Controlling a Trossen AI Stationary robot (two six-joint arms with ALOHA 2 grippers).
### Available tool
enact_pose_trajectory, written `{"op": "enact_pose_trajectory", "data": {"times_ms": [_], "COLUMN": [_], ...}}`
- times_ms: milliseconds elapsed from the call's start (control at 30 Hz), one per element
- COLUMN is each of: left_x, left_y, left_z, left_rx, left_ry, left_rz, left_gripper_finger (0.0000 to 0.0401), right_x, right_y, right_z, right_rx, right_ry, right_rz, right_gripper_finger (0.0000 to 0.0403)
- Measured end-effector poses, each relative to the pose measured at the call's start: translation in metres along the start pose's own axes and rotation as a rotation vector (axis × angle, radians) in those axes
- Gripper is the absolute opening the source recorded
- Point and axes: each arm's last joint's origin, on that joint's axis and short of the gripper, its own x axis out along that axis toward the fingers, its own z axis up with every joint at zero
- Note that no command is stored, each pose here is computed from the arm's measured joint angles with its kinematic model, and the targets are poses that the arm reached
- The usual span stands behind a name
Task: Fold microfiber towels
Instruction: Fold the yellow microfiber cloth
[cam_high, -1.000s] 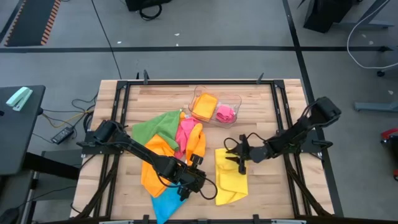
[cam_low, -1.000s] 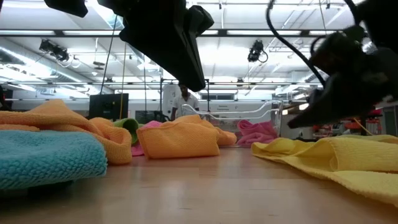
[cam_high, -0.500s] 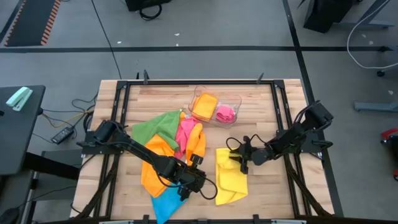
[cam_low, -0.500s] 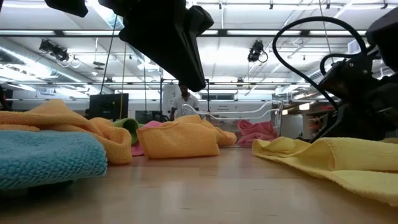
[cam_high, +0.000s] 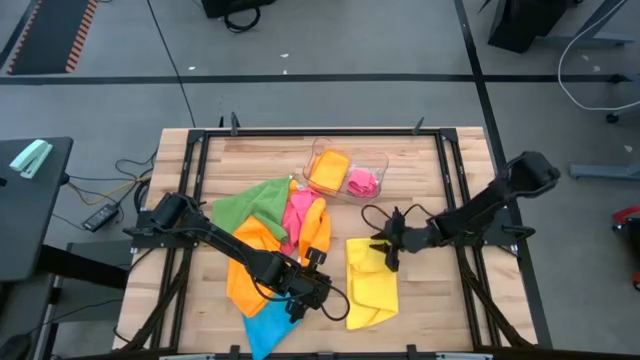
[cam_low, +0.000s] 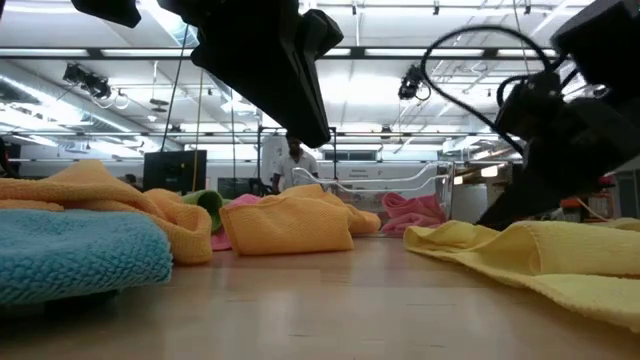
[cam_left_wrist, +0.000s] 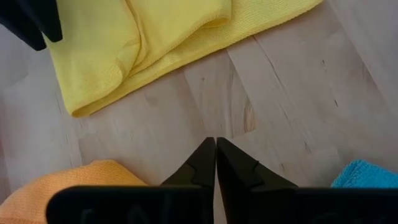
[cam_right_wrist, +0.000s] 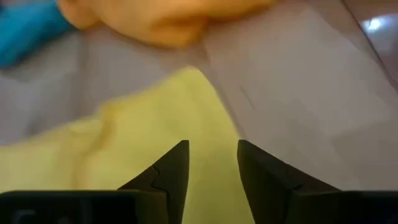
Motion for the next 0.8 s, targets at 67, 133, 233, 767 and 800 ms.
{"op": "enact_pose_trajectory", "data": {"times_ms": [67, 133, 233, 767, 800], "left_x": [0.0, 0.0, 0.0, 0.0, 0.001], "left_y": [0.0, 0.0, 0.0, 0.002, 0.002], "left_z": [0.0, 0.0, 0.0, 0.0, 0.0], "left_rx": [-0.001, 0.0, 0.001, 0.004, 0.003], "left_ry": [-0.001, 0.0, 0.0, 0.002, 0.002], "left_rz": [0.0, 0.0, 0.0, 0.002, 0.002], "left_gripper_finger": [0.0019, 0.0016, 0.0013, 0.0018, 0.0016], "right_x": [-0.002, -0.004, -0.004, 0.003, 0.003], "right_y": [-0.004, -0.007, -0.014, -0.013, -0.013], "right_z": [0.005, 0.009, 0.01, -0.001, -0.001], "right_rx": [0.008, 0.02, 0.053, -0.002, -0.008], "right_ry": [0.01, 0.016, 0.081, 0.261, 0.266], "right_rz": [0.015, 0.03, 0.05, 0.028, 0.025], "right_gripper_finger": [0.0167, 0.0189, 0.0223, 0.0149, 0.013]}}
